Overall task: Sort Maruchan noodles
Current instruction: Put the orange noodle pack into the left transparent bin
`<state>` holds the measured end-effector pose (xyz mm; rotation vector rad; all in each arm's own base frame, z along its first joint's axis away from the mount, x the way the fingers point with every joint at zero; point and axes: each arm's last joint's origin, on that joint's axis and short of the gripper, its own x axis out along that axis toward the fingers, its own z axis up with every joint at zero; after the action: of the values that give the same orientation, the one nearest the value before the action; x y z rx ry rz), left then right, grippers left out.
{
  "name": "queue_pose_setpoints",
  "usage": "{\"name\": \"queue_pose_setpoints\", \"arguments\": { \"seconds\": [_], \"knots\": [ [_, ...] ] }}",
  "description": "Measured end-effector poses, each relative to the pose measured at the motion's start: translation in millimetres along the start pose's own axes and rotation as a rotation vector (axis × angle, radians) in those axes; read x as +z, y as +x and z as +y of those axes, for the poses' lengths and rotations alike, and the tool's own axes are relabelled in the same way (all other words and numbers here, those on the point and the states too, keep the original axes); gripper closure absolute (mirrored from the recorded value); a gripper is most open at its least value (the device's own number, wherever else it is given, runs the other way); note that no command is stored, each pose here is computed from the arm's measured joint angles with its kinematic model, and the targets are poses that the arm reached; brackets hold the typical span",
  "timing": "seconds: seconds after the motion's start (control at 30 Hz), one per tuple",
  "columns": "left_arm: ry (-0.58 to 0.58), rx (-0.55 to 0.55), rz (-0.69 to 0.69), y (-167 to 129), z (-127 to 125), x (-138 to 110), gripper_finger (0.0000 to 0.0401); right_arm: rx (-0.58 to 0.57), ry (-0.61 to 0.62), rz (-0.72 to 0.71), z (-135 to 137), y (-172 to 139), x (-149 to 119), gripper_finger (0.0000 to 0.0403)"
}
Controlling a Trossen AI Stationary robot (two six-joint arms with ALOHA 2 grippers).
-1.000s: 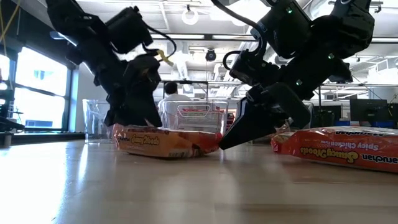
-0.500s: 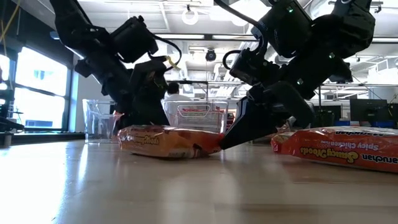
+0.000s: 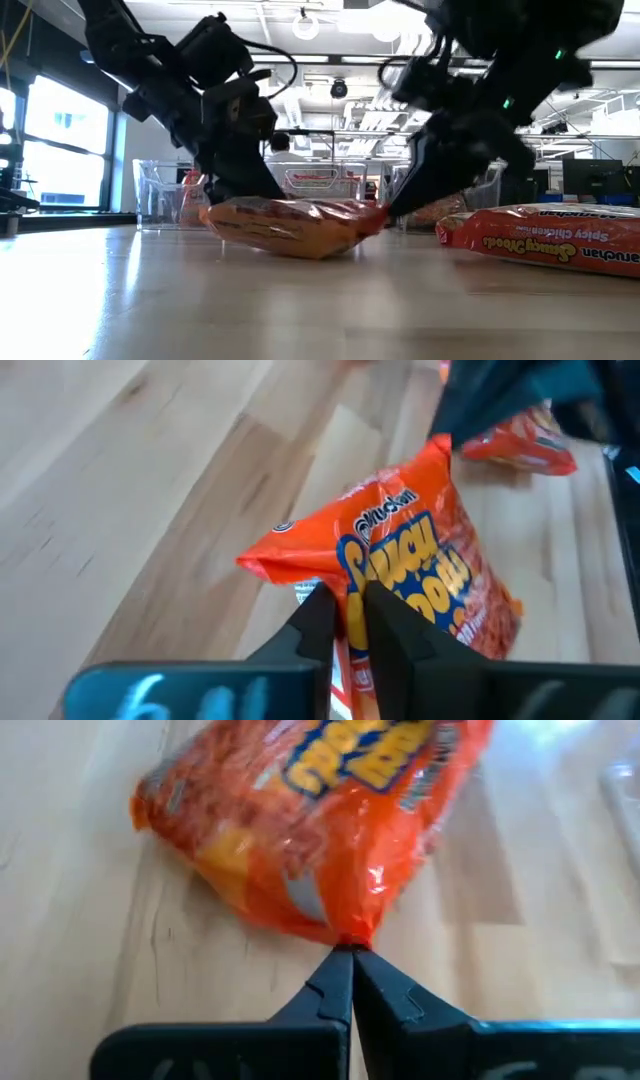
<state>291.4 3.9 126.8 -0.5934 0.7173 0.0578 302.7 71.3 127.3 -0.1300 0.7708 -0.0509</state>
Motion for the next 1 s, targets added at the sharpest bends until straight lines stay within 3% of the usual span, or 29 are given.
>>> {"name": "queue_pose_setpoints", "arguments": {
  "seconds": [0.23, 0.4, 0.5, 0.8, 1.0],
  "knots": [
    [0.092, -0.021, -0.05, -3, -16, -1, 0.0385, -0.022, 0.015, -0.049, -10, -45, 19, 0.0403],
    [0.146, -0.006, -0.105, -7, -35, -6, 0.0385, -0.016, 0.1, -0.09, -15, -72, 25, 0.0403],
    [0.186, 0.007, -0.152, -9, -48, -10, 0.0385, 0.012, 0.193, -0.2, -13, -77, 13, 0.0403],
    [0.252, 0.06, -0.363, -31, -76, -6, 0.0385, 0.11, 0.489, -0.618, -14, -86, -56, 0.0398],
    [0.252, 0.079, -0.529, -49, -87, 6, 0.0385, 0.17, 0.479, -0.704, -15, -93, -60, 0.0325]
  ]
}}
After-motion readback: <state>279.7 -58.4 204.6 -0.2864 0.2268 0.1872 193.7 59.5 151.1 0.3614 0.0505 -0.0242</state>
